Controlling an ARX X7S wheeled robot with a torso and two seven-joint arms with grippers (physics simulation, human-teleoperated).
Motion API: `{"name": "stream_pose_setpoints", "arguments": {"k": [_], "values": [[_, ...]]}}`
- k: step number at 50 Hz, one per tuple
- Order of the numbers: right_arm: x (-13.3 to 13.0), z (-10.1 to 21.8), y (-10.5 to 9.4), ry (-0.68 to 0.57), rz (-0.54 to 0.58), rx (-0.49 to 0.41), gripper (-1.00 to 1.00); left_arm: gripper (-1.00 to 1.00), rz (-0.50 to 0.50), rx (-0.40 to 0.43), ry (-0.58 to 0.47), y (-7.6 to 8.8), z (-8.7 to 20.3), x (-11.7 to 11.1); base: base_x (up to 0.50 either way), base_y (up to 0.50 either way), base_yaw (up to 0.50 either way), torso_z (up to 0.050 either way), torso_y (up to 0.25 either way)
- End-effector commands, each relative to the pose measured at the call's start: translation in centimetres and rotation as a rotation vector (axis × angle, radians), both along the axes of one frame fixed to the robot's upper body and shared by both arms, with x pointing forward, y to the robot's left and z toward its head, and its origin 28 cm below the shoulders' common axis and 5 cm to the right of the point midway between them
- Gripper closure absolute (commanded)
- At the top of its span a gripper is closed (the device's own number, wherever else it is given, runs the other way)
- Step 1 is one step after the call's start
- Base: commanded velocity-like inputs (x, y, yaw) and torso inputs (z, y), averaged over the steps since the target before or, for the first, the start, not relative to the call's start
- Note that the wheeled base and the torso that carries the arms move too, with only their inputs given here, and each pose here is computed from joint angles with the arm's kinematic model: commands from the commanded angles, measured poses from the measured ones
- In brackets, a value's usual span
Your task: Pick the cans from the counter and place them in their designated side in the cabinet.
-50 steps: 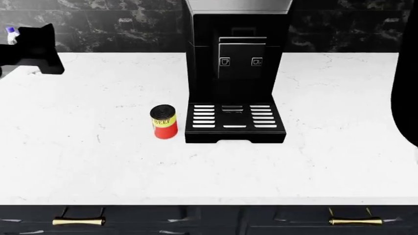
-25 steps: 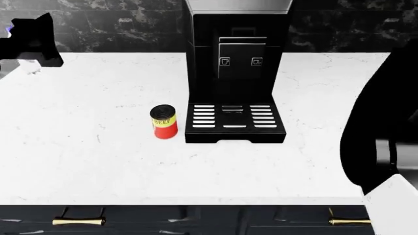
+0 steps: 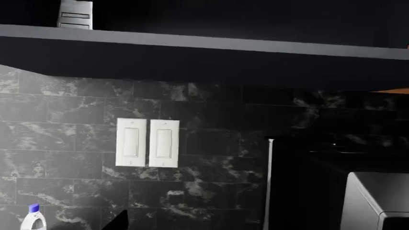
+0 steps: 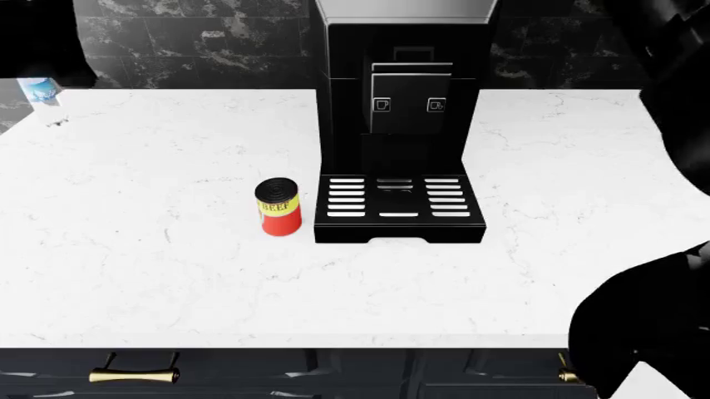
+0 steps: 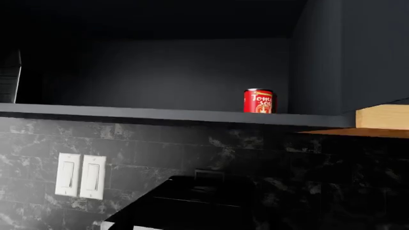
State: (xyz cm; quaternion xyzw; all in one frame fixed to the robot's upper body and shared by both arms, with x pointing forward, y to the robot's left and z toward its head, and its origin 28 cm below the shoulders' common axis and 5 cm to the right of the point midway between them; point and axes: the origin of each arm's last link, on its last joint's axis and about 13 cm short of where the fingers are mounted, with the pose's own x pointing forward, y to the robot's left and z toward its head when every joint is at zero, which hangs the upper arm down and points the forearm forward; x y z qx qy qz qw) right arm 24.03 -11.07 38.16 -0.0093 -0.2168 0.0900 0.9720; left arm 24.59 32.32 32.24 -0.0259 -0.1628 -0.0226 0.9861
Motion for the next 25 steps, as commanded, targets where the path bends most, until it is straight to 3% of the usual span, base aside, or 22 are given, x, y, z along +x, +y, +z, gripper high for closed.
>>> {"name": "stream_pose_setpoints", "arguments": {"k": [1,12,21,25], "values": [[-2.0,-3.6,0.3,0.012,-0.003,-0.010,-1.00,-1.00,-0.020,-0.053,-0.068,0.0,0.0,0.1,0.00,0.00,0.00,0.000,0.000],[-3.7,-6.5,0.5,0.016,-0.034,-0.029,-1.00,-1.00,-0.023,-0.118,-0.049,-0.1,0.0,0.1,0.00,0.00,0.00,0.000,0.000],[-4.2,-9.5,0.3,0.043,-0.105,0.022,-1.00,-1.00,-0.018,-0.138,-0.002,-0.1,-0.1,0.0,0.00,0.00,0.00,0.000,0.000],[-4.9,-9.8,0.2,0.028,-0.141,-0.027,-1.00,-1.00,-0.023,-0.144,0.004,-0.1,-0.1,0.0,0.00,0.00,0.00,0.000,0.000]]}}
